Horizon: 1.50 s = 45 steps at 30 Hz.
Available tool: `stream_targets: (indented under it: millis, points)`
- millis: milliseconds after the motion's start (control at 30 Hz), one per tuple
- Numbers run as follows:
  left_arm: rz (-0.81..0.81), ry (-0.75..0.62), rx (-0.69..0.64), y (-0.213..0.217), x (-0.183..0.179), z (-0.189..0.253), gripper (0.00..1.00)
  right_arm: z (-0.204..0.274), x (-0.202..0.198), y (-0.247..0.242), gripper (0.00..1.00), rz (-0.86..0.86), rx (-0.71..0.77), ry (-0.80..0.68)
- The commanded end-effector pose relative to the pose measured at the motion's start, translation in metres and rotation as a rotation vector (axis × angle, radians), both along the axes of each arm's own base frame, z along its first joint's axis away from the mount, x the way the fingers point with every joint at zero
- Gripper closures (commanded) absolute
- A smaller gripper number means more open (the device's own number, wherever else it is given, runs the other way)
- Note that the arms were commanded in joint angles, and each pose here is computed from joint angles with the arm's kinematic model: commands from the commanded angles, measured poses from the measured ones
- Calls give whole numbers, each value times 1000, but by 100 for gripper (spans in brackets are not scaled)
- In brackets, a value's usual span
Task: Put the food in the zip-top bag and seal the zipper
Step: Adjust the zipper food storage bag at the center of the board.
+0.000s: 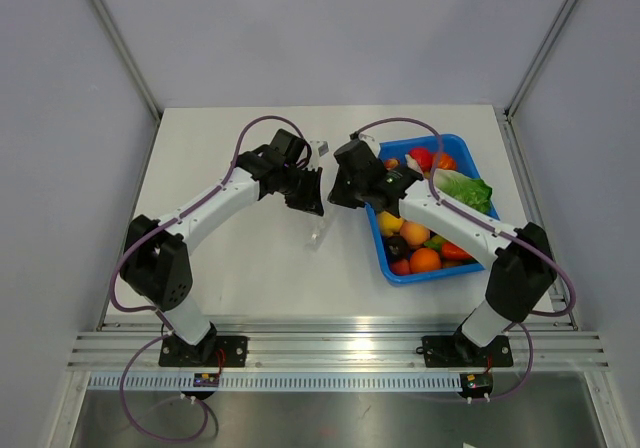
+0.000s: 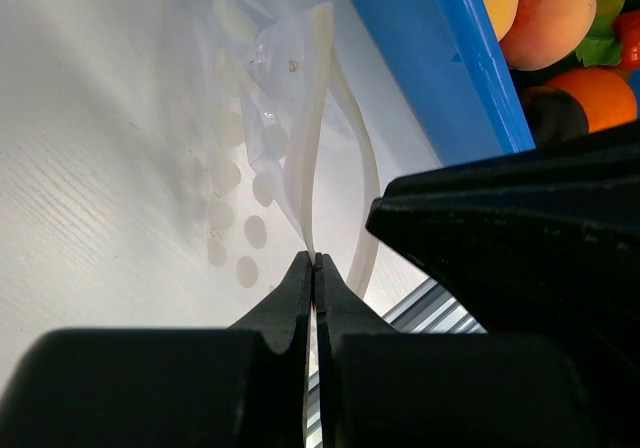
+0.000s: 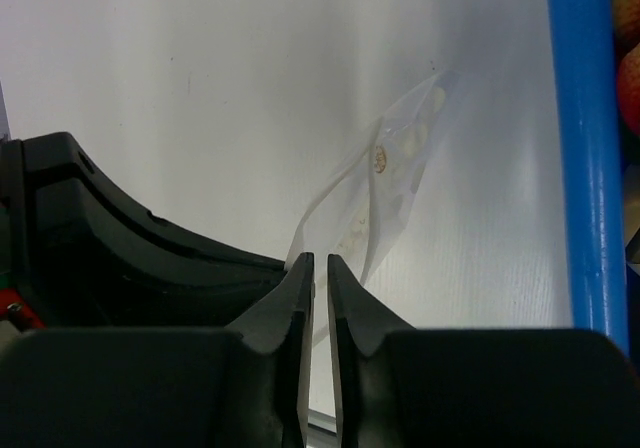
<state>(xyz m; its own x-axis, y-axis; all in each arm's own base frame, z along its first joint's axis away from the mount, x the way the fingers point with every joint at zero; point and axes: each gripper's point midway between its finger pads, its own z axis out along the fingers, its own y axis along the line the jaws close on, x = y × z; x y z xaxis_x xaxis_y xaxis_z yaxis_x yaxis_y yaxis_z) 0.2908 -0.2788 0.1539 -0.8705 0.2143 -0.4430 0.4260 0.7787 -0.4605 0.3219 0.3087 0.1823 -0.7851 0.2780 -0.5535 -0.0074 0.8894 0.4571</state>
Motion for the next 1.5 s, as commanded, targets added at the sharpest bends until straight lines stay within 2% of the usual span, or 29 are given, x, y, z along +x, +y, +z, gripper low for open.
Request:
stream_targets:
  millis: [0,100,167,200,300,400,500,533,633,700,767,800,900,1000,1133,1267,1333,1467]
  points:
    - [-7,-45,-39,-8,8,19,100,15,-4,16,84,39,42,-34]
    - [-3,-48,-40,-7,8,21,100,5,-2,20,85,50,27,-12]
    - [-2,-51,-40,-7,9,24,100,-10,0,20,87,52,-11,9]
    - [-3,-65,-44,-8,11,29,100,-18,1,18,93,47,-31,16]
    - [-7,-73,-45,-7,11,36,100,-38,5,15,95,73,-95,6]
    - [-32,-89,-49,-7,10,42,100,-48,4,19,93,197,-124,-54]
    - [-42,-88,-41,-5,9,44,100,-44,3,26,89,317,-132,-124]
    - [-40,-87,-44,-3,10,44,100,-38,1,33,84,387,-113,-162]
    - [-51,-77,-70,-5,7,46,100,-40,-1,34,63,420,-107,-190]
    - [-64,-60,-97,-9,4,46,100,-42,0,35,58,403,-95,-193]
    - [-77,-42,-117,-11,-1,44,100,-39,-2,40,60,353,-20,-176]
    - [-73,-37,-122,-12,0,43,100,-23,0,55,61,344,93,-207]
    - [-72,-22,-123,-13,-2,39,100,-3,-6,77,65,361,274,-239]
    - [-73,-31,-116,-11,-2,40,100,3,-5,76,70,341,324,-292]
    - [-80,-25,-111,-9,-3,41,100,15,-6,69,76,343,329,-357]
    - [-97,-21,-114,-7,-9,43,100,29,-6,69,75,372,332,-409]
    - [-101,-18,-111,-5,-12,41,100,24,-2,72,73,391,282,-390]
    - [-93,-21,-99,-2,-12,40,100,-10,6,64,72,367,108,-246]
